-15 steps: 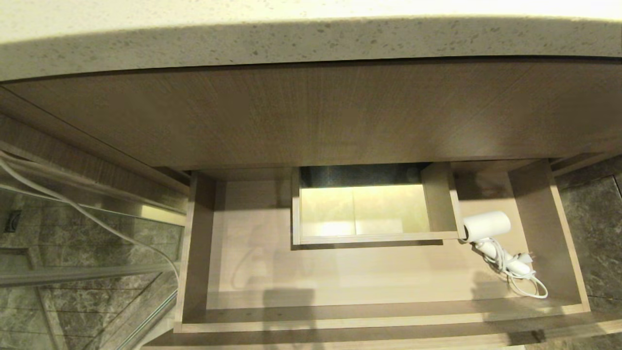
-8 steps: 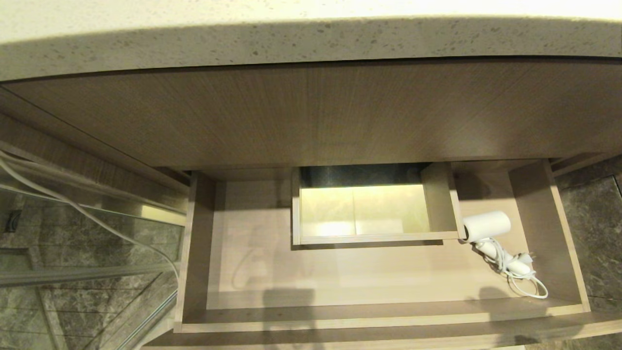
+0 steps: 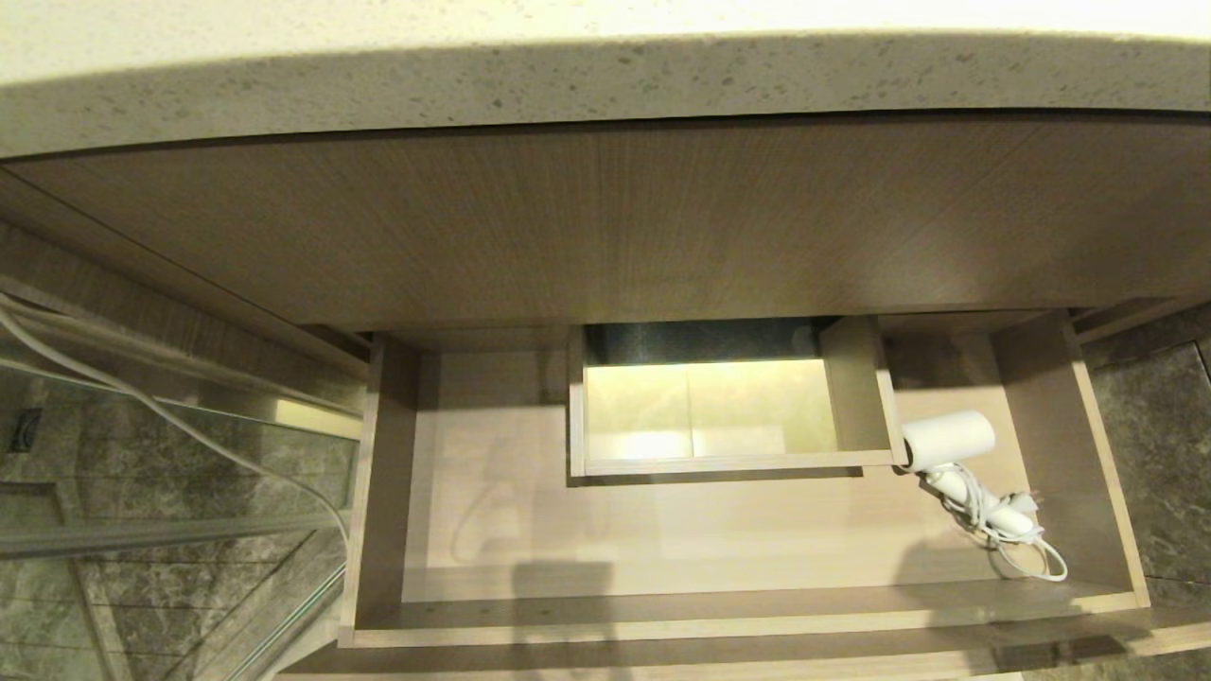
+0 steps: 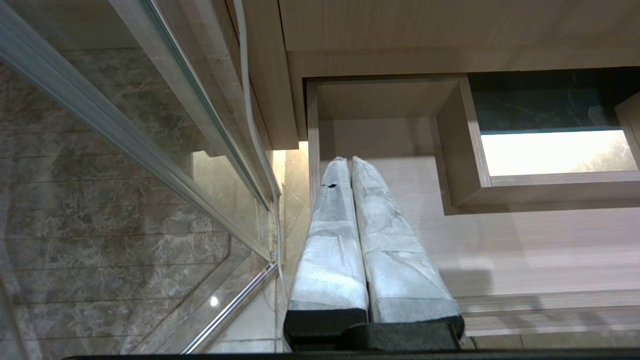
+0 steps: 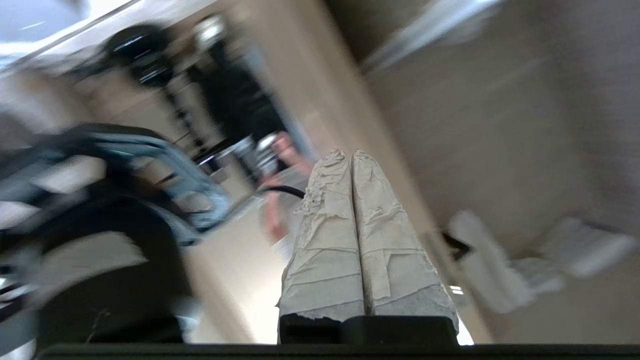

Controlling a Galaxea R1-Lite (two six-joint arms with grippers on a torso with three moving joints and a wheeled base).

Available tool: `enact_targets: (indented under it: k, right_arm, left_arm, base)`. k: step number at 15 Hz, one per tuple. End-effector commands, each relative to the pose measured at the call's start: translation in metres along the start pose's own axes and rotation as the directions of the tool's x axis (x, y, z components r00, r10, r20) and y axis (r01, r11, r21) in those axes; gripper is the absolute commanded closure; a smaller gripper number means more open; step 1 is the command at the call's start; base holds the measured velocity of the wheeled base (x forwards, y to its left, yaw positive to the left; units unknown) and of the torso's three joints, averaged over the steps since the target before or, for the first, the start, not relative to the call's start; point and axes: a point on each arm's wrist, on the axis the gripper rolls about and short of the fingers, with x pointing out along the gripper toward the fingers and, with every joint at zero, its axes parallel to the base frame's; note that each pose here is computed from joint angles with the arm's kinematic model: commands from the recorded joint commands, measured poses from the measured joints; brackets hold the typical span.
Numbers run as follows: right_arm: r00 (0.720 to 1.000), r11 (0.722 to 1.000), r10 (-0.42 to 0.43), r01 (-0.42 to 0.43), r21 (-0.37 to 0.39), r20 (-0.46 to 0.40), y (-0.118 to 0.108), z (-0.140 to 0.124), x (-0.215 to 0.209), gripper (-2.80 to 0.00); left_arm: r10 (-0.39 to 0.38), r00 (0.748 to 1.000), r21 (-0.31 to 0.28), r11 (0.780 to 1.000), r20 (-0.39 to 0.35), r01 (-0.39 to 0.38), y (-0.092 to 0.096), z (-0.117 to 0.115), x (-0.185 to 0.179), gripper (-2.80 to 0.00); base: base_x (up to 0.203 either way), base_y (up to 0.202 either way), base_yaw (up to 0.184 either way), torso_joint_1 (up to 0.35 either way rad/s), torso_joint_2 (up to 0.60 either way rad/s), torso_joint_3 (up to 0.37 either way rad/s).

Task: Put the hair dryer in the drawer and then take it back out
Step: Close the drawer

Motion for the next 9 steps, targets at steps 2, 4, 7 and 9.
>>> enact_targets:
  k: [2, 4, 7, 9]
  right_arm:
    - [0.987, 0.995, 0.104, -0.105, 0.0, -0.126, -0.001, 0.033, 0.032, 0.0]
    - [0.979, 0.983, 0.185, -0.183, 0.035, -0.088, 0.0, 0.048, 0.047, 0.0]
    - [0.969, 0.971, 0.238, -0.237, 0.027, -0.065, 0.004, 0.068, 0.066, 0.0]
    - [0.972, 0.972, 0.236, -0.236, -0.003, -0.011, 0.005, 0.085, 0.077, 0.0]
  left_arm:
    - [0.001, 0.999, 0.0, 1.0, -0.038, -0.001, 0.0, -0.011, 0.001, 0.0]
    - [0.001, 0.999, -0.001, 1.0, -0.038, -0.001, 0.0, -0.011, 0.001, 0.0]
    - [0.001, 0.999, 0.0, 1.0, -0.038, -0.001, 0.0, -0.011, 0.001, 0.0]
    - [0.001, 0.999, -0.001, 1.0, -0.038, -0.001, 0.0, -0.011, 0.001, 0.0]
  base:
    - [0.0, 0.0, 0.0, 0.0, 0.0, 0.0]
    - [0.0, 0.0, 0.0, 0.0, 0.0, 0.0]
    - [0.0, 0.0, 0.0, 0.0, 0.0, 0.0]
    - [0.0, 0.0, 0.0, 0.0, 0.0, 0.0]
